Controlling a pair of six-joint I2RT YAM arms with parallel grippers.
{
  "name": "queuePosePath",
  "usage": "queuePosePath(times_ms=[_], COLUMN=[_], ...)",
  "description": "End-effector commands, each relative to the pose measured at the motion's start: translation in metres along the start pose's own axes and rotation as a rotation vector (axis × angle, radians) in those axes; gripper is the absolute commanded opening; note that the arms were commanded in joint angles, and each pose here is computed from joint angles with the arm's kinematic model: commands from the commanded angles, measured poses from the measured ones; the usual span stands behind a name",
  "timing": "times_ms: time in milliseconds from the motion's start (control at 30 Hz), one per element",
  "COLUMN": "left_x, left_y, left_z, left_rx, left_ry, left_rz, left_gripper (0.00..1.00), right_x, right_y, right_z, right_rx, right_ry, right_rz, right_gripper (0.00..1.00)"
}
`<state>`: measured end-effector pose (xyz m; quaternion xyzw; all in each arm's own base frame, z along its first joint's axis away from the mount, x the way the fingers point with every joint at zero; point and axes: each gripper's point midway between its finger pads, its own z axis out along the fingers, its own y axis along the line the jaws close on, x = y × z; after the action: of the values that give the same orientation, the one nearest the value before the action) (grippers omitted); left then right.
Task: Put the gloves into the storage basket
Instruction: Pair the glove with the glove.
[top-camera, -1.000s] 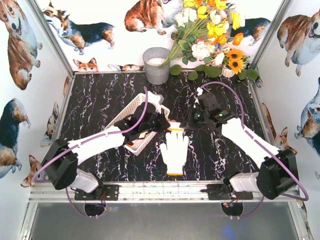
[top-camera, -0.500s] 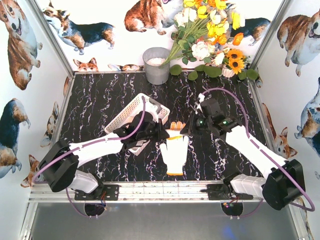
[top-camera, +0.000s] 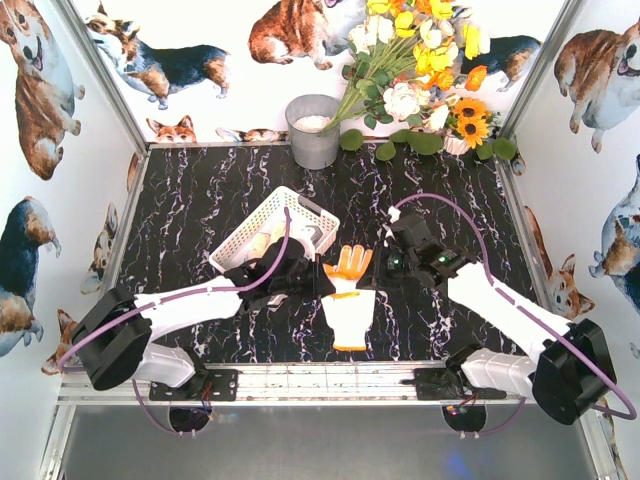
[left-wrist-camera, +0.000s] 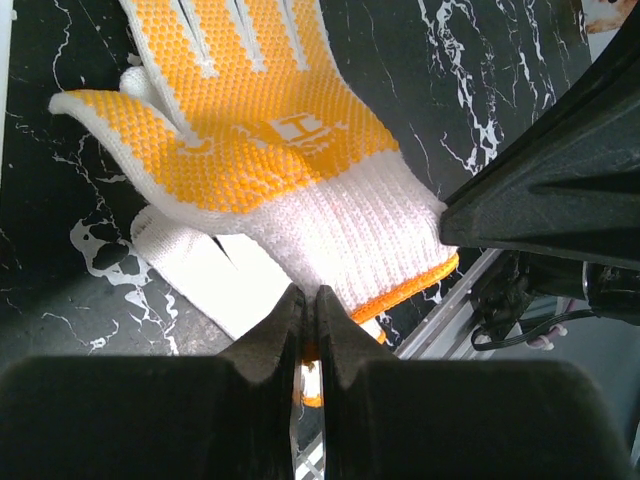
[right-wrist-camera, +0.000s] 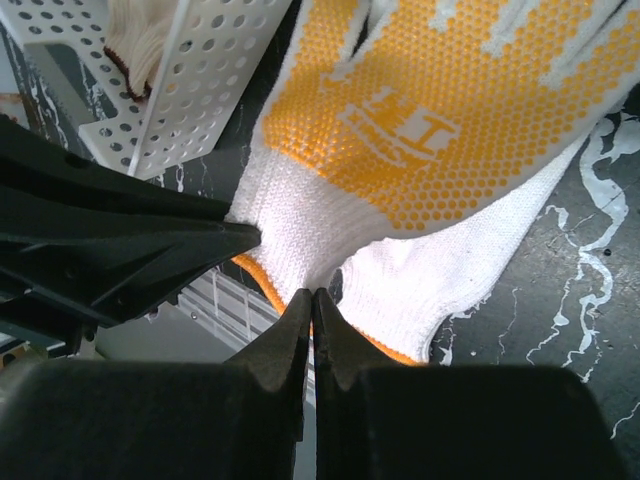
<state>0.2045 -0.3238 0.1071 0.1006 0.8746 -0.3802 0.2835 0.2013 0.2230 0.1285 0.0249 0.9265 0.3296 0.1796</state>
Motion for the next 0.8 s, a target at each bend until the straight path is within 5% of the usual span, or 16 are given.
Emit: queuePosePath(times_ms=[0, 767], left_x=[0.004, 0.061], left_y=[-0.003, 0.001], left_z=[-0.009, -0.015], left_rx=[0.008, 0.038], left_ry=[0.001, 0.109], left_rz=[0.006, -0.050], left_gripper=[0.00, 0.00], right_x=[-0.006, 0.045], right_y=[0.016, -0.006], right_z=[-0.009, 0.002], right_rx=[-0.052, -0.021], right_ry=[-0.066, 0.028], right_rz=[-0.031, 0.021], right_gripper=[0.00, 0.00])
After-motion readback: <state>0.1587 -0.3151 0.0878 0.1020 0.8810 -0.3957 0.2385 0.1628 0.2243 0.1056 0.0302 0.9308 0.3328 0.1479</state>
